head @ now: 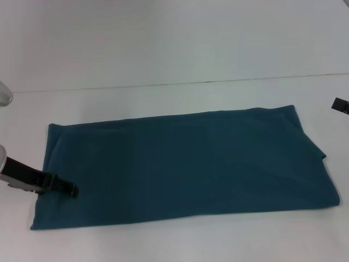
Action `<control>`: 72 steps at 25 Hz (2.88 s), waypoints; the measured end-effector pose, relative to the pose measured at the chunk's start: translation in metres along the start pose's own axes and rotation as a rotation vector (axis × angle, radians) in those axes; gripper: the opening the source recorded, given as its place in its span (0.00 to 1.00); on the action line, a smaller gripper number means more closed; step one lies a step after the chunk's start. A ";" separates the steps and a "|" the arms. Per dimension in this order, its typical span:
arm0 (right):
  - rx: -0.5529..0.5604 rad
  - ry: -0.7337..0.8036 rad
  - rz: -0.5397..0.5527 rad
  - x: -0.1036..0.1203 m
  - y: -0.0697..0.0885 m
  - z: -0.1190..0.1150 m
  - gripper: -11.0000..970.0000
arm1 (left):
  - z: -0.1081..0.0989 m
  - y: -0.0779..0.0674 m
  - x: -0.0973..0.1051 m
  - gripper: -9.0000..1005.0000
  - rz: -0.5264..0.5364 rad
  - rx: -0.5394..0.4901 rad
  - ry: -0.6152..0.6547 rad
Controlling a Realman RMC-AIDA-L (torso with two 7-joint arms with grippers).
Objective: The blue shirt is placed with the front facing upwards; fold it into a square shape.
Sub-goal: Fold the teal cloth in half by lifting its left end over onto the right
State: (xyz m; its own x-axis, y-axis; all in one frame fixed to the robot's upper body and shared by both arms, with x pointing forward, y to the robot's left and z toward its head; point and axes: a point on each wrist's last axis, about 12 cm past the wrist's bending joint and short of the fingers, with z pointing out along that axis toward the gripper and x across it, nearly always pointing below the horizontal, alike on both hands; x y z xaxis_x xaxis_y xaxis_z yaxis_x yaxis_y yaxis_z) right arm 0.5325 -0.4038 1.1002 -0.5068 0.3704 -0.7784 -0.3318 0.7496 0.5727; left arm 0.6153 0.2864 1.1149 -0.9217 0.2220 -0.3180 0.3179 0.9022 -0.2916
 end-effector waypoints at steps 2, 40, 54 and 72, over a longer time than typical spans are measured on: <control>0.000 0.000 0.000 0.000 0.000 0.000 0.95 | 0.001 -0.002 0.000 0.90 0.006 0.003 0.008; 0.001 0.000 -0.007 0.000 0.000 0.000 0.95 | -0.012 0.009 -0.003 0.90 -0.086 -0.043 0.000; 0.002 0.000 -0.009 0.000 0.000 -0.001 0.95 | -0.005 0.009 0.001 0.90 -0.124 -0.044 0.013; 0.000 0.001 -0.013 0.000 0.000 -0.001 0.95 | 0.002 0.003 0.001 0.88 -0.112 -0.014 0.041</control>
State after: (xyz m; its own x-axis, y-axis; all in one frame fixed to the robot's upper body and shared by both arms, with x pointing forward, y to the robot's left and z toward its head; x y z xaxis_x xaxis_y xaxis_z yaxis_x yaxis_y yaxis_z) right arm 0.5312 -0.4048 1.1001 -0.5033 0.3596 -0.7857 -0.3385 0.7545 0.5622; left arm 0.6154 0.2889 1.1119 -0.9598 0.1338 -0.2468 0.2091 0.9273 -0.3105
